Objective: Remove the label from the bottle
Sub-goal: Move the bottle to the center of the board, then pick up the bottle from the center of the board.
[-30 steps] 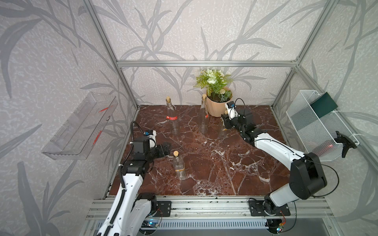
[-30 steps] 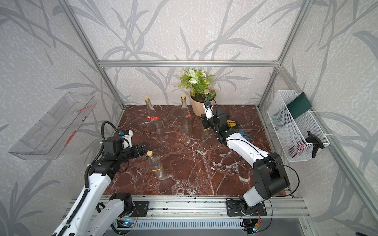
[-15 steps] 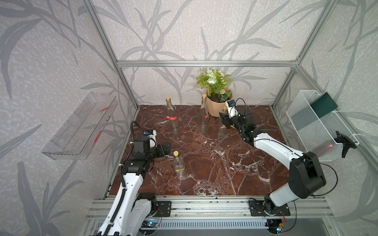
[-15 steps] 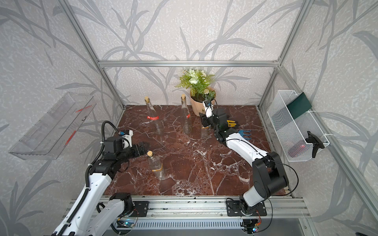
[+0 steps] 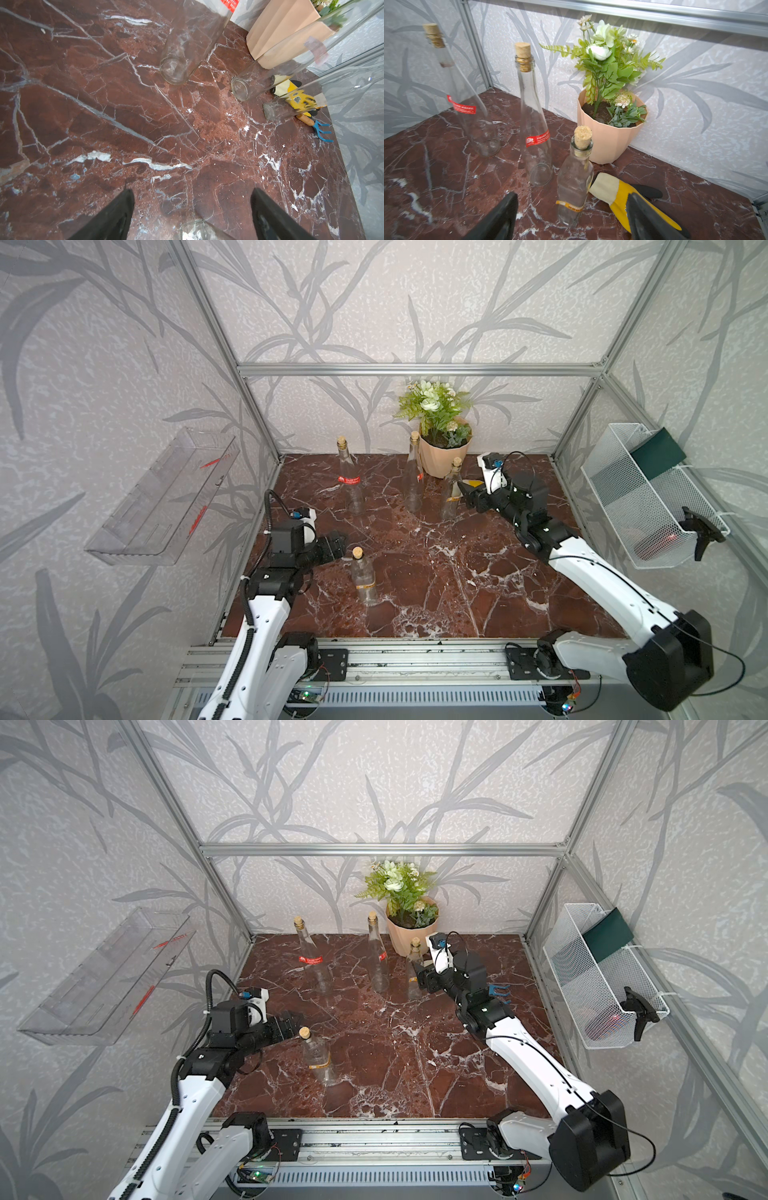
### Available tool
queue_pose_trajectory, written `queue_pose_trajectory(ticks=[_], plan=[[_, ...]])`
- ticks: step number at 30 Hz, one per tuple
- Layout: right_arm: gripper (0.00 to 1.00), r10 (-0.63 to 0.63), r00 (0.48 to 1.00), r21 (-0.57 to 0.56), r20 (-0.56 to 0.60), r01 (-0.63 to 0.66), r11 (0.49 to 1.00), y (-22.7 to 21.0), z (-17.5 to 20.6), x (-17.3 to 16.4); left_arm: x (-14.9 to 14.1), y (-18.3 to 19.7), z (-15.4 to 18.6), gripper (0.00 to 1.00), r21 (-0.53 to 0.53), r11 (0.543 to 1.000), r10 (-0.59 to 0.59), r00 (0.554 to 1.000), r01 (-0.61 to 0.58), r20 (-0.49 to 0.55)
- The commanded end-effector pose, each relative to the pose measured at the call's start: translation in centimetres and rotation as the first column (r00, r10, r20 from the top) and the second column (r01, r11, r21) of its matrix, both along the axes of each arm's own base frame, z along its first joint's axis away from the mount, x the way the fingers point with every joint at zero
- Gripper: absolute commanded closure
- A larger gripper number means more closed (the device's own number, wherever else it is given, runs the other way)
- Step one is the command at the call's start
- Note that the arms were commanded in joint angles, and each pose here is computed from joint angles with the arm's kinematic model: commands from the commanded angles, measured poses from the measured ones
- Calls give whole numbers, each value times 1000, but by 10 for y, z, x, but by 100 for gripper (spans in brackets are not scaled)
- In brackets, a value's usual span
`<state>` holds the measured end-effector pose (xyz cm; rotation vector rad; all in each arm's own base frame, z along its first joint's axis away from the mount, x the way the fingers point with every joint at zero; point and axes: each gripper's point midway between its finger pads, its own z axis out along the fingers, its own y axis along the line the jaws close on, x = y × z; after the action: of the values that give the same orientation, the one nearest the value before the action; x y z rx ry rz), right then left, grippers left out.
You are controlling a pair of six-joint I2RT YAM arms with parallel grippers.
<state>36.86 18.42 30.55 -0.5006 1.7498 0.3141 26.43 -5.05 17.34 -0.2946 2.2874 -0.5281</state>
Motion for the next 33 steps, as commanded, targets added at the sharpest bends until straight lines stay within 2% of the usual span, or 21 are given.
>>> queue_pose_trajectory(ticks=[1,5,9,15,18,26,33], plan=[[15,170,981,-5,-96,-172,985,20,-16,-47,-13,-2,-3,12,-40,999,27,998,-29,-64],[15,363,925,5,-116,-365,931,59,-18,-95,-15,-6,-2,15,-134,986,81,990,-96,-113],[15,522,847,16,-99,-523,852,108,-15,-134,-16,-9,-9,17,-201,968,120,980,-150,-156],[14,696,713,56,-79,-694,718,172,-3,-174,-15,-8,-9,17,-208,965,128,979,-159,-157],[10,742,668,57,-60,-740,670,199,-2,-187,-14,-8,-6,17,-200,969,118,983,-145,-142],[8,797,601,110,-48,-790,603,262,-10,-202,-13,-9,-7,17,-188,974,104,985,-129,-140],[8,787,615,96,-57,-781,617,288,-22,-196,-11,-12,-8,17,-200,973,89,986,-116,-138]])
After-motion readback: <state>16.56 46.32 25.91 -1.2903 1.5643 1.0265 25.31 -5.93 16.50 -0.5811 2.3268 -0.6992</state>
